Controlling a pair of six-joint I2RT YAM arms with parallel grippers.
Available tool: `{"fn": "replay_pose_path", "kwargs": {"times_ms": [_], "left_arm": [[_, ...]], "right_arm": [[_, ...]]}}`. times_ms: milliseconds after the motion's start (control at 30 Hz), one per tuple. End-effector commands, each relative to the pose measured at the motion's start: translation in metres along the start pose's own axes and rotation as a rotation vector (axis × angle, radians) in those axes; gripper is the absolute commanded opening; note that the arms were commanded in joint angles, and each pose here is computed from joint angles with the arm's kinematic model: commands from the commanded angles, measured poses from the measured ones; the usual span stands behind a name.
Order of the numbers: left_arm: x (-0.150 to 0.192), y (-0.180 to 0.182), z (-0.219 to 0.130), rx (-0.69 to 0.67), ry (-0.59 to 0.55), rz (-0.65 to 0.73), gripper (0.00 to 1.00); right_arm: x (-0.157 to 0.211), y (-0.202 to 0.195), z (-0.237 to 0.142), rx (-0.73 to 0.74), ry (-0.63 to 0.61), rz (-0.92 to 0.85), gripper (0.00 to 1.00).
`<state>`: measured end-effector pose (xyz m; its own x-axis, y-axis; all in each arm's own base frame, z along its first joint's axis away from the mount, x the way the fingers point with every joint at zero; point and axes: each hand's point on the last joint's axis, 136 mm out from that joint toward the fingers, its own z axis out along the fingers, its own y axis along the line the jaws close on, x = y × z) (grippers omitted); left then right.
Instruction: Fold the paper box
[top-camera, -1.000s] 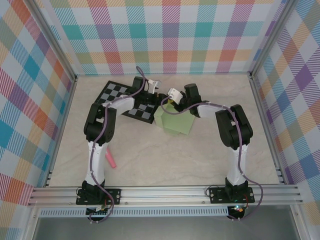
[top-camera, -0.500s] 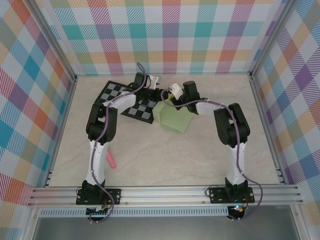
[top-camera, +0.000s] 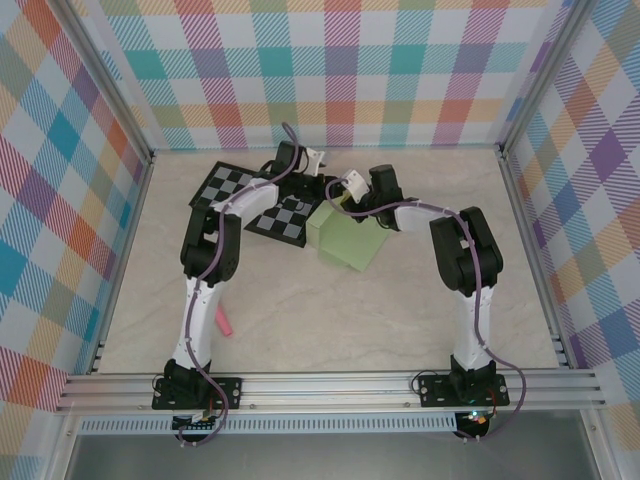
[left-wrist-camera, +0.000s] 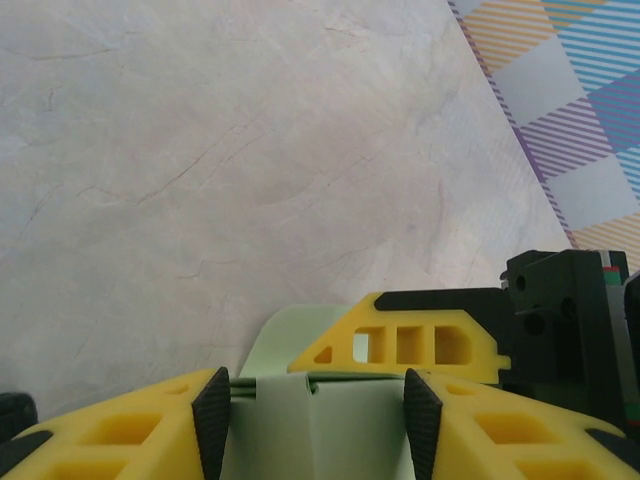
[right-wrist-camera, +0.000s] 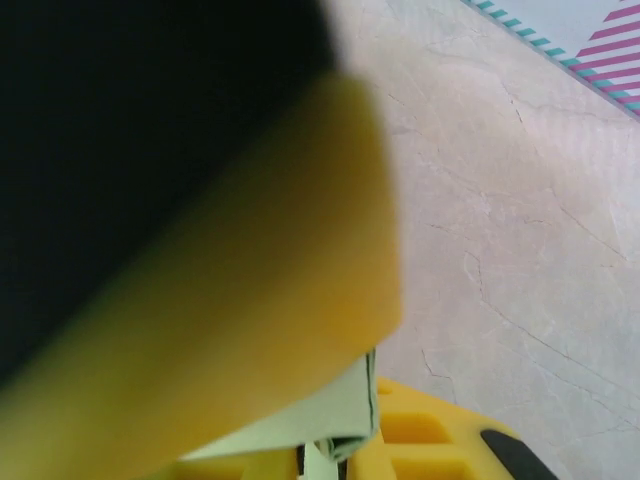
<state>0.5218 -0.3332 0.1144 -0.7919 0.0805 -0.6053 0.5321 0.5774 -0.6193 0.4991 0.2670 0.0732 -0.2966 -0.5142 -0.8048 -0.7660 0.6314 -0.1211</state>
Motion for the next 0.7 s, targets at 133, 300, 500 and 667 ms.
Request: {"fn": "replay_pose_path", "kwargs": {"times_ms": [133, 300, 500, 667], "left_arm": [[0.017, -0.018, 0.016, 0.064, 0.070, 0.020, 0.51], [0.025, -0.014, 0.018, 0.056, 0.086, 0.006, 0.51], [0.026, -0.012, 0.018, 0.048, 0.091, 0.014, 0.51], [0.025, -0.008, 0.018, 0.037, 0.096, 0.020, 0.51]], "right_arm": [[-0.002, 0.017, -0.016, -0.030, -0.001, 0.129, 0.24], [-0.001, 0.024, -0.027, -0.039, -0.031, 0.184, 0.33], [0.011, 0.020, -0.041, -0.044, 0.023, 0.210, 0.40], [0.017, 0.014, -0.047, -0.049, 0.026, 0.263, 0.46]]}}
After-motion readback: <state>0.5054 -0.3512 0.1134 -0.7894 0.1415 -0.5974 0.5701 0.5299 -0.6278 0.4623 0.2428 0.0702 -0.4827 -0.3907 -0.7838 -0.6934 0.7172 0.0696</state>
